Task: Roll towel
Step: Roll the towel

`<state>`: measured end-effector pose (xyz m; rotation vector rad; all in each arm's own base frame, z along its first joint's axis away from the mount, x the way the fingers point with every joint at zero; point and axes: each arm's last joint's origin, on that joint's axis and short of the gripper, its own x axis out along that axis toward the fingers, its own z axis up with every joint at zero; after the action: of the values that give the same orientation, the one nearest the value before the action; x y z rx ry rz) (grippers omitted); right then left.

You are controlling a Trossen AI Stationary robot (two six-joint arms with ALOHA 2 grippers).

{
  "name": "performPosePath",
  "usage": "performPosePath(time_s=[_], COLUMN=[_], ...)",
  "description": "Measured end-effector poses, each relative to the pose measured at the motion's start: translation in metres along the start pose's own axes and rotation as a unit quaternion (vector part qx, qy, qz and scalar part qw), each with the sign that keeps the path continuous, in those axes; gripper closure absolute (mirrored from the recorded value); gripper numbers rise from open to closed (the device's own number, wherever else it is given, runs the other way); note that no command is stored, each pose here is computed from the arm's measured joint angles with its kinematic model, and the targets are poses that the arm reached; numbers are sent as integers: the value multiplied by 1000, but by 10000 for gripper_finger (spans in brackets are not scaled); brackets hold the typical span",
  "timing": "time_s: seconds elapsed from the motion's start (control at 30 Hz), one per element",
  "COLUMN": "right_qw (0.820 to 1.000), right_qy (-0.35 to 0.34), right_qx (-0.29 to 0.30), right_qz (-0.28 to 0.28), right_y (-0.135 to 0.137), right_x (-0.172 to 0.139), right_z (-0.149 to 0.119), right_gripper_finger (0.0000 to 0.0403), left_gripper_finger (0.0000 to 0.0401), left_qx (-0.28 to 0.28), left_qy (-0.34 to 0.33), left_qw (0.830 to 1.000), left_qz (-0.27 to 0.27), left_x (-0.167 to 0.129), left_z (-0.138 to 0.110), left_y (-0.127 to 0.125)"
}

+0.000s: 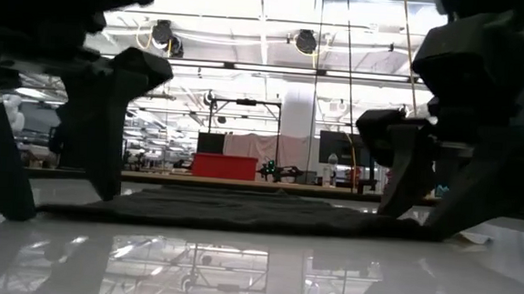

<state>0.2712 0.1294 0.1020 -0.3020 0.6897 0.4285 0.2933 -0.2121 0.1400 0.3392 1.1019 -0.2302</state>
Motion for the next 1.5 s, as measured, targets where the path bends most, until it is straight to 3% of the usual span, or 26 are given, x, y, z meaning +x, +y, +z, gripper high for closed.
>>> performPosePath(time_s=[0.2,0.43,0.57,0.9,1.2,1.5], right_qw=[1000,999,997,989,973,959], right_qy=[9,12,9,-32,-44,-34], right_qx=[27,42,67,115,180,223], right_qz=[-5,19,26,82,138,170], right_y=[-5,-5,-5,3,5,9], right_x=[4,3,3,-22,-31,-32], right_z=[-4,-5,-4,17,25,26], right_gripper_finger=[285,388,393,401,401,401], left_gripper_finger=[228,333,392,398,400,400], left_qx=[4,10,15,-17,-91,-119], left_qy=[26,31,29,-18,-55,-100], left_qw=[1000,999,999,999,990,977], left_qz=[-16,5,19,41,-96,-145], left_x=[17,20,21,-4,-12,-22], left_z=[-4,-7,-7,1,16,27], left_y=[-4,-5,-4,5,7,5])
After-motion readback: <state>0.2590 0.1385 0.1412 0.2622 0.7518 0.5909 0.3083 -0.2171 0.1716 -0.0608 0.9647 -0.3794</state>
